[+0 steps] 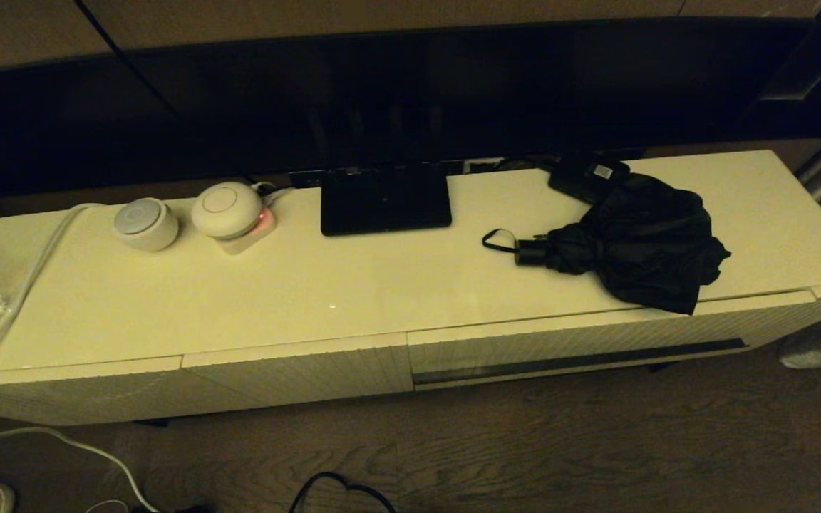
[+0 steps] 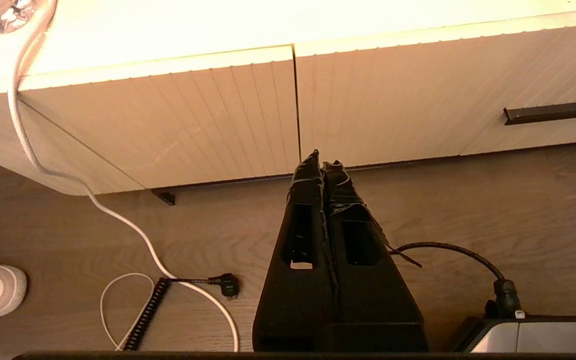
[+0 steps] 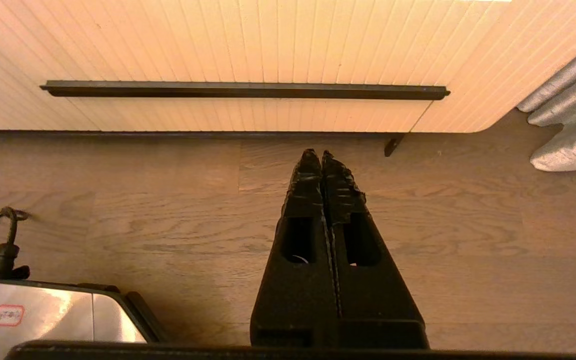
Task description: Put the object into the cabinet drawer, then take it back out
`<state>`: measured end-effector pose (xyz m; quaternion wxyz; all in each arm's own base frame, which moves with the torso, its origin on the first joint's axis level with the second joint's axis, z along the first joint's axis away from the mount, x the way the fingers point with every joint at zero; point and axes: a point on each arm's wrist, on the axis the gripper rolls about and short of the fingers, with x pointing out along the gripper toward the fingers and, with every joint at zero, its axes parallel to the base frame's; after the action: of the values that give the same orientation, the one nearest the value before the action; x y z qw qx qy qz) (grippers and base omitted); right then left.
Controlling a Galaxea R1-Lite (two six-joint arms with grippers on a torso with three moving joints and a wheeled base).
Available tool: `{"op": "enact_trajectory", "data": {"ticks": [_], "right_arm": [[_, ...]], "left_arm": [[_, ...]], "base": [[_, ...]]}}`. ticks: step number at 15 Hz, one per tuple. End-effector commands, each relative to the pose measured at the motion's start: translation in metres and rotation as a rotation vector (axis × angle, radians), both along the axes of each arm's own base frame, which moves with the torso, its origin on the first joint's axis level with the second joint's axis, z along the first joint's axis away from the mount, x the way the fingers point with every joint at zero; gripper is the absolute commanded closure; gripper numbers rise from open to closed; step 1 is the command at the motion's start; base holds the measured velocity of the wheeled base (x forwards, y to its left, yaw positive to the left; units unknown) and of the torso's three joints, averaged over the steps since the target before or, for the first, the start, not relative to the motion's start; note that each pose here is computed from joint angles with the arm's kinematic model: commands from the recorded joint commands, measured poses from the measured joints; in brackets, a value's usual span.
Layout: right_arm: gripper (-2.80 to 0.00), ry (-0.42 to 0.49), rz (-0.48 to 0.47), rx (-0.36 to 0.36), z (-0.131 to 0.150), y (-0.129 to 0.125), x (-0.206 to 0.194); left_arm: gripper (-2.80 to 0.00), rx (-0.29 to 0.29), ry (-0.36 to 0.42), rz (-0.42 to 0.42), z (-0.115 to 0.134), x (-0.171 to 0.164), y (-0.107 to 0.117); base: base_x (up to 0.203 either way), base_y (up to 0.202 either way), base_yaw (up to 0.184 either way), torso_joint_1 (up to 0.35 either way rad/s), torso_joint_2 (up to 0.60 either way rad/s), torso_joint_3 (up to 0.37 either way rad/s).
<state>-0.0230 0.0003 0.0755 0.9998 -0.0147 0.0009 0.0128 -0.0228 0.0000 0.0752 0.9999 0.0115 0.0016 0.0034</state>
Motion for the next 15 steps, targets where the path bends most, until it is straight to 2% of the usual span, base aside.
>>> {"op": "enact_trajectory", "data": {"ticks": [1, 3, 5, 8, 10, 11, 12, 15], "right_arm": [[0.00, 0.000, -0.019, -0.001, 0.000, 0.000, 0.000], [0.00, 0.004, -0.021, -0.009, 0.000, 0.000, -0.001], [0.00, -0.038, -0.029, -0.026, 0.024, -0.001, -0.007], [0.00, -0.050, -0.022, 0.001, 0.109, -0.001, -0.011], [0.00, -0.033, -0.008, 0.015, 0.166, -0.001, 0.007], [0.00, -0.006, -0.001, -0.004, 0.184, -0.001, 0.021], [0.00, 0.033, 0.013, -0.052, 0.198, 0.000, 0.038], [0.00, 0.159, 0.101, -0.258, 0.213, 0.005, 0.094]], "left_arm": [[0.00, 0.000, 0.003, 0.001, -0.001, 0.000, 0.000], [0.00, 0.000, 0.003, 0.001, -0.001, 0.000, 0.000], [0.00, 0.000, 0.003, 0.001, -0.001, 0.000, 0.000], [0.00, 0.000, 0.003, 0.001, -0.001, 0.000, 0.000], [0.00, 0.000, 0.003, 0.001, -0.001, 0.000, 0.000], [0.00, 0.000, 0.003, 0.001, -0.001, 0.000, 0.000], [0.00, 0.000, 0.003, 0.001, -0.001, 0.000, 0.000], [0.00, 0.000, 0.003, 0.001, -0.001, 0.000, 0.000]], "base": [[0.000, 0.000, 0.000, 0.000, 0.00, 0.000], [0.000, 0.000, 0.000, 0.000, 0.00, 0.000], [0.000, 0.000, 0.000, 0.000, 0.00, 0.000], [0.000, 0.000, 0.000, 0.000, 0.00, 0.000], [0.000, 0.000, 0.000, 0.000, 0.00, 0.000], [0.000, 0.000, 0.000, 0.000, 0.00, 0.000], [0.000, 0.000, 0.000, 0.000, 0.00, 0.000], [0.000, 0.000, 0.000, 0.000, 0.00, 0.000]]}}
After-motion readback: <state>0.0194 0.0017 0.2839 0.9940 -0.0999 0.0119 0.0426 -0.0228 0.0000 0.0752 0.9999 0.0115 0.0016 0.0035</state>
